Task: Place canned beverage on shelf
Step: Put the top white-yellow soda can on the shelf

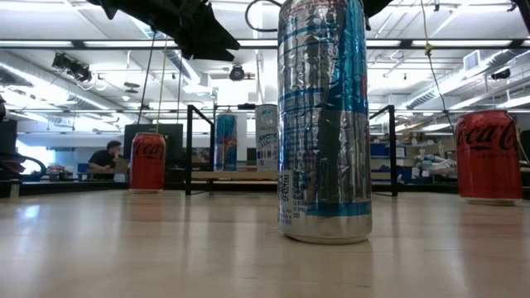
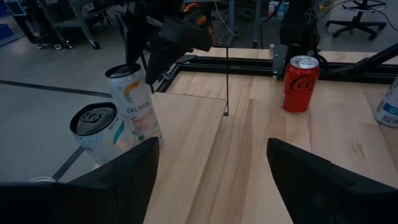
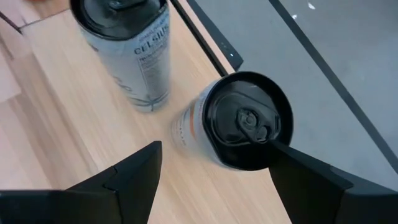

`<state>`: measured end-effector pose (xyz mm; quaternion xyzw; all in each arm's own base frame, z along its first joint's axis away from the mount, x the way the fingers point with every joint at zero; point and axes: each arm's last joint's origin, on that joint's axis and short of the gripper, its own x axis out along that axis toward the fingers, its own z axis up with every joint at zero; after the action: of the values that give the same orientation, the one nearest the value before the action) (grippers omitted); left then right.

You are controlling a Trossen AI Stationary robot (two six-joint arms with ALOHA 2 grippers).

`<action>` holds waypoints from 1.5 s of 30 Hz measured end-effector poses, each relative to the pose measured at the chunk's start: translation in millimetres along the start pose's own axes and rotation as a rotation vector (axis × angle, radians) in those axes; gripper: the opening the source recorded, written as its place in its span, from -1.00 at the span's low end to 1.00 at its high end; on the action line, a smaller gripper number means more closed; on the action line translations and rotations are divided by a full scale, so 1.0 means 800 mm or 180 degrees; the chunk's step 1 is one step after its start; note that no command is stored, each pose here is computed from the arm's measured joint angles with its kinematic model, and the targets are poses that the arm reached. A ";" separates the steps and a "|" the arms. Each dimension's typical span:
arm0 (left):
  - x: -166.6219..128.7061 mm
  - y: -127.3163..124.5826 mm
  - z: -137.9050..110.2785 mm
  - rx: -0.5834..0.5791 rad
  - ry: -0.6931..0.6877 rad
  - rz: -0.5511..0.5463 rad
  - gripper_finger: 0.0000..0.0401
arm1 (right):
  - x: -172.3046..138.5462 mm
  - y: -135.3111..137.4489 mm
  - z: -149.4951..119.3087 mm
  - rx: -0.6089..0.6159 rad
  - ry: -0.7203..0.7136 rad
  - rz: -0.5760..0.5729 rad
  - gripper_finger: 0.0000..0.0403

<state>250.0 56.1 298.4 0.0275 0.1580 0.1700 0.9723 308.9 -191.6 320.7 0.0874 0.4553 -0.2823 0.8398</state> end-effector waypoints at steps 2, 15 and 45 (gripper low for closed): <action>0.000 0.000 0.000 0.0000 0.0000 0.0001 0.49 | 0.000 0.001 0.001 -0.0015 -0.0024 0.0042 0.47; 0.000 0.000 0.000 0.0001 0.0000 0.0000 0.49 | -0.001 0.006 0.002 -0.0294 -0.0069 0.0149 0.47; 0.000 0.000 0.000 0.0000 -0.0001 0.0000 0.49 | -0.007 0.017 0.023 -0.0357 -0.0640 0.0272 0.47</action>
<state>250.0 56.1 298.4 0.0275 0.1578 0.1700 0.9723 327.7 -185.8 334.2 0.0308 0.3798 -0.2277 0.8961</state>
